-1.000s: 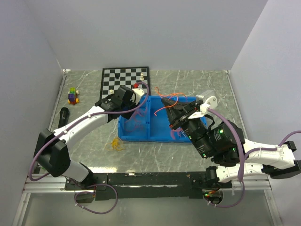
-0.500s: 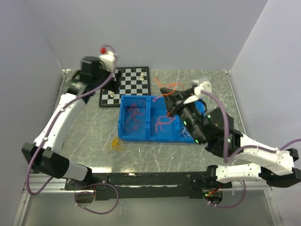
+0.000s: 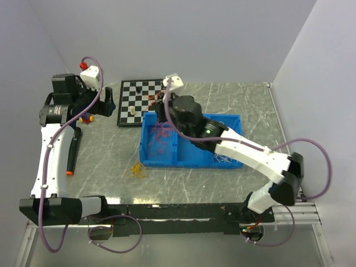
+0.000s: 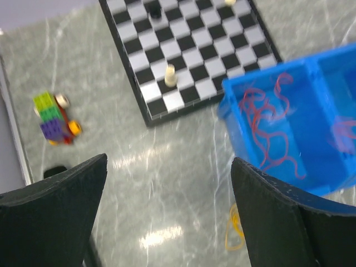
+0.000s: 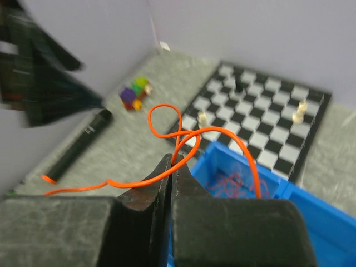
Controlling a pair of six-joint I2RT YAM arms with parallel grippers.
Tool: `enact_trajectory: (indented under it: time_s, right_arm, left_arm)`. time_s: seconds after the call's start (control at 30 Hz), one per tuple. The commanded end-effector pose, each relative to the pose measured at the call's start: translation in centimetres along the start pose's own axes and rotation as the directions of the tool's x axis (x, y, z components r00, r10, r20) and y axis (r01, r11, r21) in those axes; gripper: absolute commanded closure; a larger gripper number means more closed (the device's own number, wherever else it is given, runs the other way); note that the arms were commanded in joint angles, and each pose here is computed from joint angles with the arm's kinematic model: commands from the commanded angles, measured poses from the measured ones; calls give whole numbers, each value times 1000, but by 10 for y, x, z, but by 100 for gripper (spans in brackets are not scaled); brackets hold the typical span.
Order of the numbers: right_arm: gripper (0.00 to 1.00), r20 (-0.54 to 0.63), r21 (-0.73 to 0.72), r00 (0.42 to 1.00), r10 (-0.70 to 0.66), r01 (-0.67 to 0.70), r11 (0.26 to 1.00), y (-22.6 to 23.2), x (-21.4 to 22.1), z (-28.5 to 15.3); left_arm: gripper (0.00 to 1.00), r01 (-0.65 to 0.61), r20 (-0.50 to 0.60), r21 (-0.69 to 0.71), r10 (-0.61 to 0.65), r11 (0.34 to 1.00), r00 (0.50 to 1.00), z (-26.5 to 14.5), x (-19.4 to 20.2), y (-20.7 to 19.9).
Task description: Untangle the cables
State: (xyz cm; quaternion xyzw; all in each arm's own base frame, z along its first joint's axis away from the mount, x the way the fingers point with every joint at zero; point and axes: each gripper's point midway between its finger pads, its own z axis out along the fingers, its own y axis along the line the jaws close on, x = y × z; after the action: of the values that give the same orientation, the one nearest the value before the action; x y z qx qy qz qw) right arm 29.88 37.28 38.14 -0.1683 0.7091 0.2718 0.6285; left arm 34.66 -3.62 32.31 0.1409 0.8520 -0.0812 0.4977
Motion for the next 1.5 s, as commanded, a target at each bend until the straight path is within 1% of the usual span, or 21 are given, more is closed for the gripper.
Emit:
enact_trajectory:
  time_s: [0.0,0.13,0.27,0.37,0.57,0.7,0.83,0.87,0.97,1.0,1.07,1.13,1.2,1.33,1.4,1.43,1.47]
  right_arm:
    - [100,-21,-22,996,83,-84,996,-5,2,25]
    - [100,-80,18,992,101,-100,995,-18,30,43]
    - [100,-127,53,984,125,-119,991,-29,58,50]
    - [100,-192,76,973,126,-113,991,-35,85,52]
    - [100,-333,127,930,158,-122,984,-40,138,53]
    - [100,-391,138,900,192,-150,979,-38,160,50]
    - [100,-457,187,862,217,-146,972,-43,183,43]
    - [98,-472,199,852,225,-146,969,-44,188,41]
    - [76,-509,226,824,249,-151,962,-48,202,34]
    - [66,-518,233,816,257,-155,960,-47,204,31]
    - [52,-527,257,804,274,-157,954,-49,205,26]
    - [41,-528,268,799,288,-165,949,-49,203,23]
    - [38,-522,266,802,291,-171,948,-48,194,18]
    - [38,-473,238,834,285,-190,952,-43,158,3]
    - [40,-442,190,857,265,-199,961,-35,141,-7]
    - [41,-415,144,876,247,-205,968,-27,129,-14]
    - [41,-412,98,884,222,-199,975,-15,128,-21]
  left_arm:
    - [3,-29,-24,78,31,997,999,-8,9,-7]
    - [3,-33,10,44,32,999,999,-15,3,3]
    - [3,-39,31,20,38,999,999,-16,1,8]
    - [3,-28,38,20,28,999,999,-14,2,8]
    - [3,0,6,35,-1,999,1000,-4,12,8]
    - [3,11,9,35,-12,999,1000,0,14,10]
    - [3,21,2,42,-22,999,1000,3,17,9]
    - [3,20,0,45,-20,999,1000,4,18,8]
    - [3,14,-13,55,-14,998,1000,6,22,7]
    - [3,8,-22,70,-7,998,1000,6,24,5]
    - [3,5,-35,90,-2,996,999,6,28,2]
    - [3,3,-41,101,1,995,999,6,30,0]
    - [3,4,-50,113,2,994,999,8,34,-1]
    - [3,-26,-110,201,49,979,993,12,56,-13]
    - [3,-43,-147,229,79,972,986,15,74,-16]
    - [3,-54,-167,250,98,967,981,17,85,-18]
    - [3,-56,-192,263,109,963,975,19,97,-19]
